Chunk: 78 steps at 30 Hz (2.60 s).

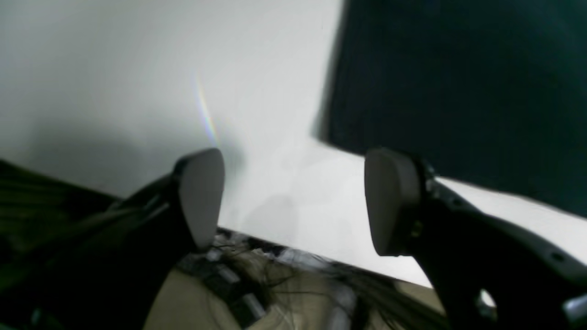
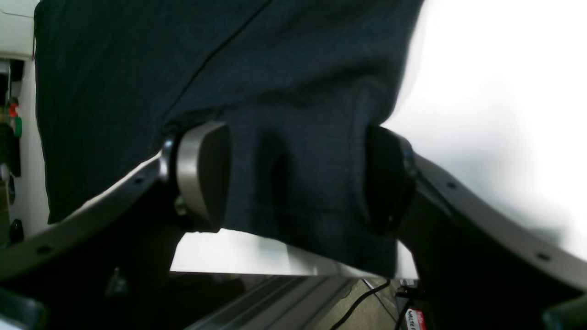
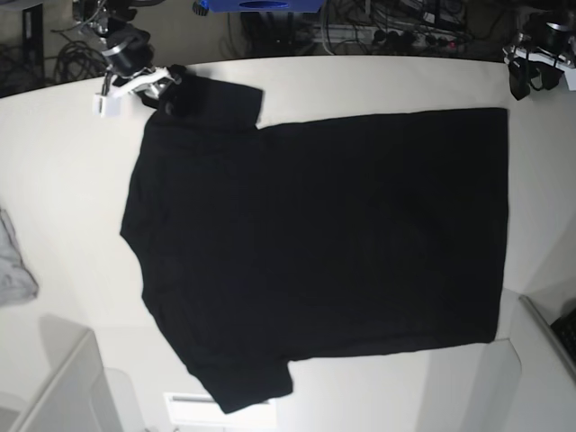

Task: Fold the T-shirt properly
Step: 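Move both grippers down to the shirt's shoulder corners, then grasp the shoulder corners with both grippers and pull toward the robot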

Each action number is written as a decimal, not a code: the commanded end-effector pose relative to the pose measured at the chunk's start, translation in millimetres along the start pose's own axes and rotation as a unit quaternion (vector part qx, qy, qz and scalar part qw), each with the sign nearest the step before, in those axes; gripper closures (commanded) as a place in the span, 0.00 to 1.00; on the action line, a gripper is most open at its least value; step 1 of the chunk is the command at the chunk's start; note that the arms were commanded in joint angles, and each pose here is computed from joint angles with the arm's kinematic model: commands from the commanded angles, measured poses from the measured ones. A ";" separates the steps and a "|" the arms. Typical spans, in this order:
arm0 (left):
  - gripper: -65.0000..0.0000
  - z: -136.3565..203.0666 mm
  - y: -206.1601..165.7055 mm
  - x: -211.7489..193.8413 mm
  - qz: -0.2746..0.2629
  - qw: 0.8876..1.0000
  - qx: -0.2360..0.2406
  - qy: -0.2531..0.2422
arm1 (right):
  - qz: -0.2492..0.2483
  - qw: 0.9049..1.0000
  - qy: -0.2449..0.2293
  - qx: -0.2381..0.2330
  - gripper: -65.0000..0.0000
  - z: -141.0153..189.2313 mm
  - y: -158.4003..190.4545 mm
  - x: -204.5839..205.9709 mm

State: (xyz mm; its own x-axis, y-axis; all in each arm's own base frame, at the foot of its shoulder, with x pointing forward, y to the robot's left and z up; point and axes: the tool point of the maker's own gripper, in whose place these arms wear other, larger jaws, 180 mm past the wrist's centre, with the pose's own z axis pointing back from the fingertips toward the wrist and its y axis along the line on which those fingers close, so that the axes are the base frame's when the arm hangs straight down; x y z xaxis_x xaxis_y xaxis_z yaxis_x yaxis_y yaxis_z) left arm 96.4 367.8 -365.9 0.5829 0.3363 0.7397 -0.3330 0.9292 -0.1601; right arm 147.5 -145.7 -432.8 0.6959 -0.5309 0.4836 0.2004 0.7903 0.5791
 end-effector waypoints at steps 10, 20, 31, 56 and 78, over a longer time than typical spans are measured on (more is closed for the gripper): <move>0.31 -15.7 -15.7 10.0 -0.009 1.000 -0.022 -0.009 | 0.002 0.999 0.040 -0.017 0.96 2.9 -7.9 -18.5; 0.31 -39.8 -16.1 6.4 0.023 0.999 -0.026 0.004 | -0.006 0.998 0.051 -0.026 1.00 2.7 -17.1 -27.3; 0.31 -60.7 -26.2 -8.4 0.051 0.998 -0.043 0.024 | -0.007 0.998 0.051 -0.026 1.00 2.5 -16.6 -27.9; 1.00 -85.5 -43.7 -25.0 0.084 0.994 -0.045 0.053 | -0.003 0.998 0.048 -0.028 1.00 4.6 -17.2 -24.8; 1.00 -35.3 -43.3 -21.2 0.004 0.997 -0.042 0.060 | 0.034 0.999 0.035 -0.009 1.00 43.6 13.8 -19.6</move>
State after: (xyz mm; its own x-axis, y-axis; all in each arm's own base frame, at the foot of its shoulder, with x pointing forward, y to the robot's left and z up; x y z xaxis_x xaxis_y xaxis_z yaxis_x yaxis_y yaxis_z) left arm 118.7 321.6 -409.0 0.6863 0.3727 0.6246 -0.2947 0.9276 -0.2296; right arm 103.9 -136.3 -412.8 0.7673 -0.4544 0.4526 0.1786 0.8292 0.5296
